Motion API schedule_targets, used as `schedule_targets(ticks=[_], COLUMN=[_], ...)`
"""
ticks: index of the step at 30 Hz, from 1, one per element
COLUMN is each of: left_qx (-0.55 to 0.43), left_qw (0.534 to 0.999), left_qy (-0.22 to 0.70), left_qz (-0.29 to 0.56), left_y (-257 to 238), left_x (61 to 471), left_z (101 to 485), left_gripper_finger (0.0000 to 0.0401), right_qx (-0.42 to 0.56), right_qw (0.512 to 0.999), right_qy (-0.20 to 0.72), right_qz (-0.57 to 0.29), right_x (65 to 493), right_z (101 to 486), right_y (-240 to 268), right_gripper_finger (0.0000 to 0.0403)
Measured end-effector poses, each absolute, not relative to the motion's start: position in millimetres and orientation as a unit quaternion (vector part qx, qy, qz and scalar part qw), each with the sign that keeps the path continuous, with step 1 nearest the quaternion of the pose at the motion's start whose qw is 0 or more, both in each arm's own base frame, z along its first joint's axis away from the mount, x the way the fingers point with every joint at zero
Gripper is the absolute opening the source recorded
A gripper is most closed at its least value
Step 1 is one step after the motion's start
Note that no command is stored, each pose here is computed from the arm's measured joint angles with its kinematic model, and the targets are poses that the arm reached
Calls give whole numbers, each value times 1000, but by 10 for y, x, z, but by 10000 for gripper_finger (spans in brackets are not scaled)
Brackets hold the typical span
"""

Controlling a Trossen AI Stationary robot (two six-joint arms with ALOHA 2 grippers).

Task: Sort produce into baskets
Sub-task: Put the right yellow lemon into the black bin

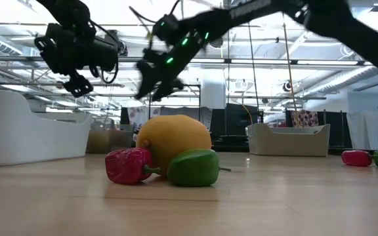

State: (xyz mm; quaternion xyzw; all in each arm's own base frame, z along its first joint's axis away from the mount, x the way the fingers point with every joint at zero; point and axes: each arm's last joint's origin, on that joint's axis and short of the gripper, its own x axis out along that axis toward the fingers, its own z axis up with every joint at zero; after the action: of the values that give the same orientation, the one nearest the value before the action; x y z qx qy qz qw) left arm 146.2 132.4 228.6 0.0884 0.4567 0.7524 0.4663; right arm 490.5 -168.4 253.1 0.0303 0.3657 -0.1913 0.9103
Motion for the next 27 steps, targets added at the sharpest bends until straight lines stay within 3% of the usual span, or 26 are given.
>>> schedule_targets(ticks=[5,14,22,27], left_qx=[61,11,8,-15], left_qw=[517,703,836,920], left_qy=[494,469,401,349], left_qz=[697,535,375,179], left_y=[1396,1470,1247,938], left_x=[1594,1986,2335,2565], left_z=[2253,2282,2364,2421], left_gripper_finger=[295,295,295,295], right_qx=[40,78,59,57], right_qw=[838,723,740,731], right_qy=[519,670,666,675], right_qz=[-165,-151,-68,-85], right_x=[4387,3819,3733,3525], right_z=[2863,3200,3335,3332], right_y=[-1425,-808,-73,265], right_gripper_finger=[333,333,333,333])
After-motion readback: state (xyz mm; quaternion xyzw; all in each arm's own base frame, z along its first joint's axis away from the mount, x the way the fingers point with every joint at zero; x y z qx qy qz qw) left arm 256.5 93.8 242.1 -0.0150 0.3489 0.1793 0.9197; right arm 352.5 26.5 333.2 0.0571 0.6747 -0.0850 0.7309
